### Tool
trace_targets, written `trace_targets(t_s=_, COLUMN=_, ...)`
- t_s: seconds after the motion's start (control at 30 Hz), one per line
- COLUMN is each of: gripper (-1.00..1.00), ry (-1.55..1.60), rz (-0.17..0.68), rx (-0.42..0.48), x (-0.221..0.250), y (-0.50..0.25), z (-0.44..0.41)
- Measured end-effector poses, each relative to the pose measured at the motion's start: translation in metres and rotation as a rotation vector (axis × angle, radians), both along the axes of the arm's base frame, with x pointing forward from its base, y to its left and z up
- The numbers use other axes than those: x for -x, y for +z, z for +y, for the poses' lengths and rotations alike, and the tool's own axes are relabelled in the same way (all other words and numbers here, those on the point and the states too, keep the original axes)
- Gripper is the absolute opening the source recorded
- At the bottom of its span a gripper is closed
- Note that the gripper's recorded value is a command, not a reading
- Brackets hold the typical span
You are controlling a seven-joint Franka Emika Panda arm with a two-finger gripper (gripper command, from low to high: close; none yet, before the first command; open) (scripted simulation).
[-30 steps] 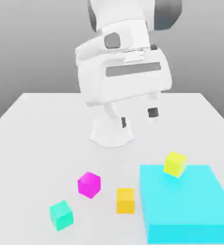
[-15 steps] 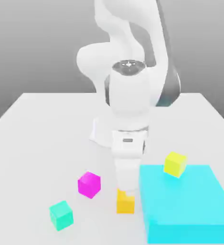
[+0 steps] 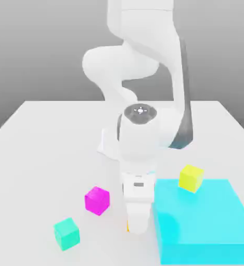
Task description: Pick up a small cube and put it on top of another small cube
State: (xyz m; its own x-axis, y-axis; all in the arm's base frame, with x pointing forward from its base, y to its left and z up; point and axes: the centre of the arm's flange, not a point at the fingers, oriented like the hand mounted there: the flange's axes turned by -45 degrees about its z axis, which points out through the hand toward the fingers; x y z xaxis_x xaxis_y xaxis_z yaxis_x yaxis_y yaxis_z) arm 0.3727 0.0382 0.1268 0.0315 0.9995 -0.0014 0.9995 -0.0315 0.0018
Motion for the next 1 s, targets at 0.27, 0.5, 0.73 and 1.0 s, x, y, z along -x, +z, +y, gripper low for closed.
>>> trace_targets(t_s=0.27, gripper=-1.00, ry=0.002, rz=-0.003, rx=0.003, x=-0.002, y=0.010, z=-0.001)
trace_targets(t_s=0.5, gripper=-1.00, ry=0.004, rz=-0.009, rx=0.005, x=-0.005, y=0.047, z=-0.001)
trace_targets(t_s=0.73, gripper=-1.00, ry=-0.004, rz=0.006, rx=-0.001, x=-0.013, y=0.072, z=-0.032)
trace_targets(t_s=1.0, gripper=-1.00, ry=0.047, rz=0.007, rx=-0.002, x=-0.044, y=0.102, z=-0.142)
